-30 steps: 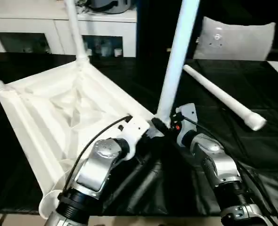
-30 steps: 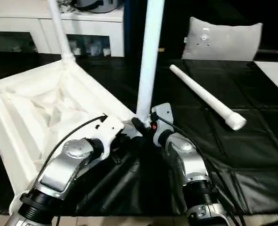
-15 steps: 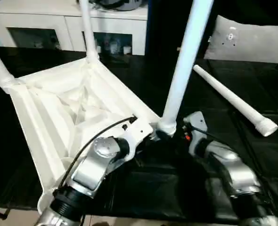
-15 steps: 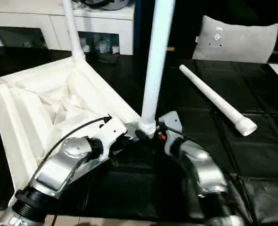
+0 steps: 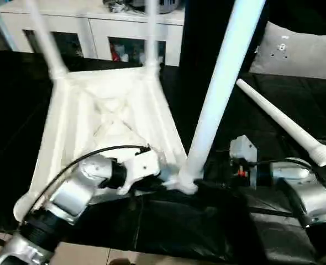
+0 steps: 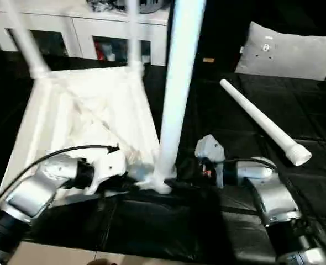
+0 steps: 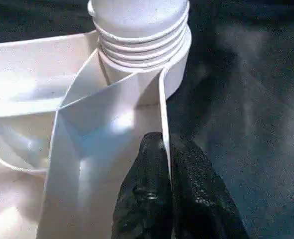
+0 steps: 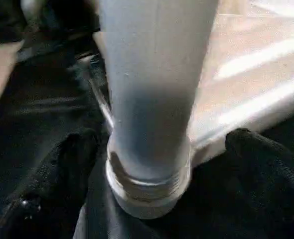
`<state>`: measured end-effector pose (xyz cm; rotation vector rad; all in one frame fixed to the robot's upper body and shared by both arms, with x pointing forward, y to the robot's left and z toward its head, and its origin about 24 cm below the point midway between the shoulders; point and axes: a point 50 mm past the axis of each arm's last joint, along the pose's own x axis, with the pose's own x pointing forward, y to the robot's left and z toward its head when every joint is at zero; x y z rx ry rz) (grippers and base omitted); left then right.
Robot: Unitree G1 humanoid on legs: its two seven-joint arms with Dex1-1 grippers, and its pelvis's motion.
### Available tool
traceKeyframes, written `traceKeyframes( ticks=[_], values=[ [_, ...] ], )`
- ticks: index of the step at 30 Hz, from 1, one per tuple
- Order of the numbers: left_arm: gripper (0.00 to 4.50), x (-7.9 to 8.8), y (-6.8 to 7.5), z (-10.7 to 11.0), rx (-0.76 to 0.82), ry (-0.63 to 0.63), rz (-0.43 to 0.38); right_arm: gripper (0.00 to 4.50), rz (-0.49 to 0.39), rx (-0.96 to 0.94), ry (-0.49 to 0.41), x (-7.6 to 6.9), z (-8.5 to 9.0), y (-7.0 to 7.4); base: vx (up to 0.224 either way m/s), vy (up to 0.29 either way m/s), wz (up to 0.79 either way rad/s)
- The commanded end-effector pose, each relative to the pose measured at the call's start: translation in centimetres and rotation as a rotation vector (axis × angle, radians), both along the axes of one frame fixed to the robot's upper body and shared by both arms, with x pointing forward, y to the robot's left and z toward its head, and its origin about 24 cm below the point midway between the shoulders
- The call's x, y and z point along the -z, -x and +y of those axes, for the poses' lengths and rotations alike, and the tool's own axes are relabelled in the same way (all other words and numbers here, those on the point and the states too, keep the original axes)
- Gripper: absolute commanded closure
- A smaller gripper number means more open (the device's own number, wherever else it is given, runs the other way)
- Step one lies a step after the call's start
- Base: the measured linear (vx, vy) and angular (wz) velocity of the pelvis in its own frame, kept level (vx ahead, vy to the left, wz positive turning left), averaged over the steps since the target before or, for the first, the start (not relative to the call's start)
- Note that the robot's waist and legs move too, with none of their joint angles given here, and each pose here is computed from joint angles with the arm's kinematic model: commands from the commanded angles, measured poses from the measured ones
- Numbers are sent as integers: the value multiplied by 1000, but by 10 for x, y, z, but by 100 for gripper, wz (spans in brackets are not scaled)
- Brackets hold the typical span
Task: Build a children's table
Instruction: Rotate leg to tighten
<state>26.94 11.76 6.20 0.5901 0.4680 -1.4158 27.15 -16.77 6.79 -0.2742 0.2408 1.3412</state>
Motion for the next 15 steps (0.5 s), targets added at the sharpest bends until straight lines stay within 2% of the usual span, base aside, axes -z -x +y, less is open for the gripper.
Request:
traceKeyframes(
  ticks=[1, 3, 10, 14, 15],
  values=[
    [450, 17, 14, -8, 133, -65, 93, 40, -1, -63, 25, 0, 3, 3, 0, 0, 0],
    [450, 18, 14, -7, 150, -79, 93, 45, 8, -78, 27, 0, 4, 3, 0, 0, 0],
    [450, 17, 14, -7, 197, -89, 99, 119, 29, -108, 40, 4, 8, 2, 0, 0, 0],
    [450, 19, 12, -9, 202, -83, 96, 139, 28, -131, 64, 7, 8, 2, 0, 0, 0],
    [450, 19, 12, -9, 204, -83, 97, 162, 26, -139, 77, 8, 8, 3, 0, 0, 0]
  ],
)
